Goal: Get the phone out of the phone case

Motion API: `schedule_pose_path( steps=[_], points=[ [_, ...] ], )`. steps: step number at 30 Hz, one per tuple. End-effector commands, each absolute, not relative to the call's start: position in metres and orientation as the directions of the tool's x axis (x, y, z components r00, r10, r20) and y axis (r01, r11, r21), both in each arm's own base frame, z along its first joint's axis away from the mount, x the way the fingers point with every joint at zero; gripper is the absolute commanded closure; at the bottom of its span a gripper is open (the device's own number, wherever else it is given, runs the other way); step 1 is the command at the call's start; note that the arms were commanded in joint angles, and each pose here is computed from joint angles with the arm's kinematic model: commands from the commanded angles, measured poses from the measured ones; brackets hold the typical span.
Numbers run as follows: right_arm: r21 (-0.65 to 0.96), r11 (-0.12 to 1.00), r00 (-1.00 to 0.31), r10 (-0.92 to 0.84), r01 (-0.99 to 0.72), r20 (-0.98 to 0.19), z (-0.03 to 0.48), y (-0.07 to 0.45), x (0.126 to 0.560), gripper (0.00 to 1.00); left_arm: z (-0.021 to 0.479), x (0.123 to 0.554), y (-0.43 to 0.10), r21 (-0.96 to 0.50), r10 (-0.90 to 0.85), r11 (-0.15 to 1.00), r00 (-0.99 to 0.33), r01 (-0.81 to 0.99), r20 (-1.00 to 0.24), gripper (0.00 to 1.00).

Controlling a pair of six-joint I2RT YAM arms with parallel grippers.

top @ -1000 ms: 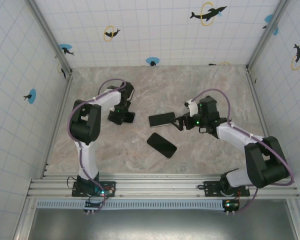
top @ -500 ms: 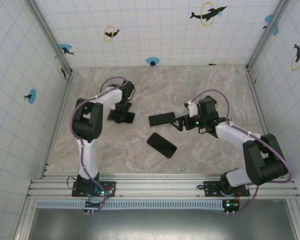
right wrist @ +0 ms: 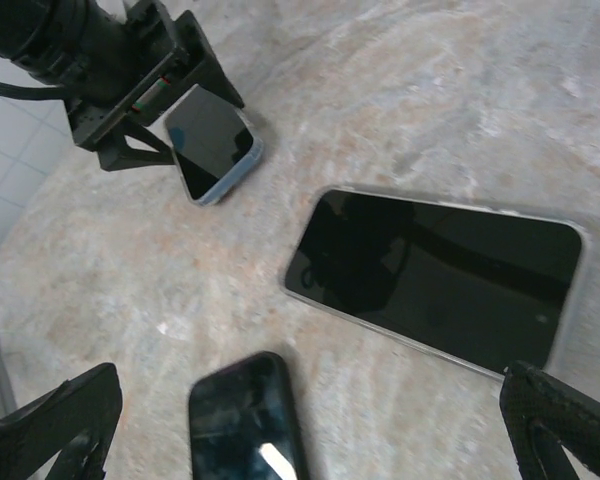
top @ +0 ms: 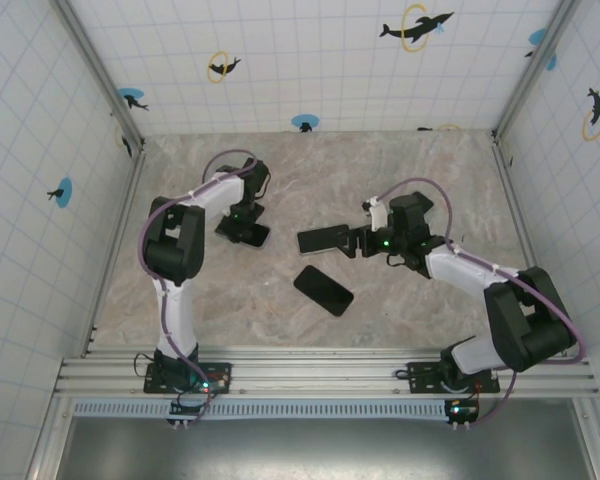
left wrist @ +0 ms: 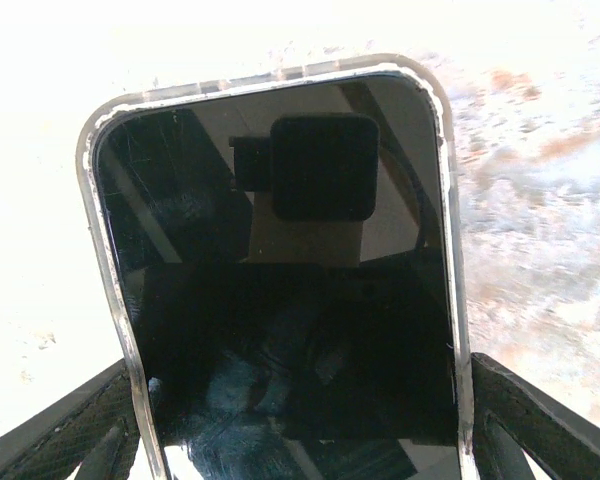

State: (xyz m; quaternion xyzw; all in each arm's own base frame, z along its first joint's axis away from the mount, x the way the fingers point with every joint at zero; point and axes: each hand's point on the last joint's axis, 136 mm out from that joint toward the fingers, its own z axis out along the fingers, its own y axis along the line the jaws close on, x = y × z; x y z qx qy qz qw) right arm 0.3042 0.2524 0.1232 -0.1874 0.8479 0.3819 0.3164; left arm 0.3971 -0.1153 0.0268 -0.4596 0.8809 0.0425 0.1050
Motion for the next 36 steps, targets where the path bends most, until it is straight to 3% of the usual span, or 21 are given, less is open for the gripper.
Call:
schedule_pose_path(
  steps=[1,13,18,28,36],
  points=[
    [0.558,0.602,-0.695,0.008,-0.571,-0.719,0.155,0.275,0.321,0.01,0.083,0.412,-0.11,-0.136,-0.759,0.629,-0.568,-0.765,-0.318,0.28],
    [0.668,0.498,-0.727,0.102,-0.553,-0.679,0.173,0.327,0.323,0.0,0.148,0.406,-0.16,-0.333,-0.602,0.797,-0.7,-0.503,-0.384,0.27],
    [0.707,0.43,-0.738,0.124,-0.562,-0.663,0.183,0.351,0.326,0.06,0.167,0.4,-0.184,-0.384,-0.53,0.84,-0.73,-0.383,-0.432,0.28],
    [0.79,0.327,-0.785,0.185,-0.518,-0.591,0.189,0.379,0.329,0.27,0.199,0.39,-0.214,-0.46,-0.446,0.862,-0.747,-0.211,-0.493,0.28],
    [0.824,0.274,-0.795,0.238,-0.496,-0.558,0.198,0.387,0.334,0.53,0.198,0.385,-0.223,-0.477,-0.418,0.864,-0.762,-0.164,-0.495,0.29]
  ],
)
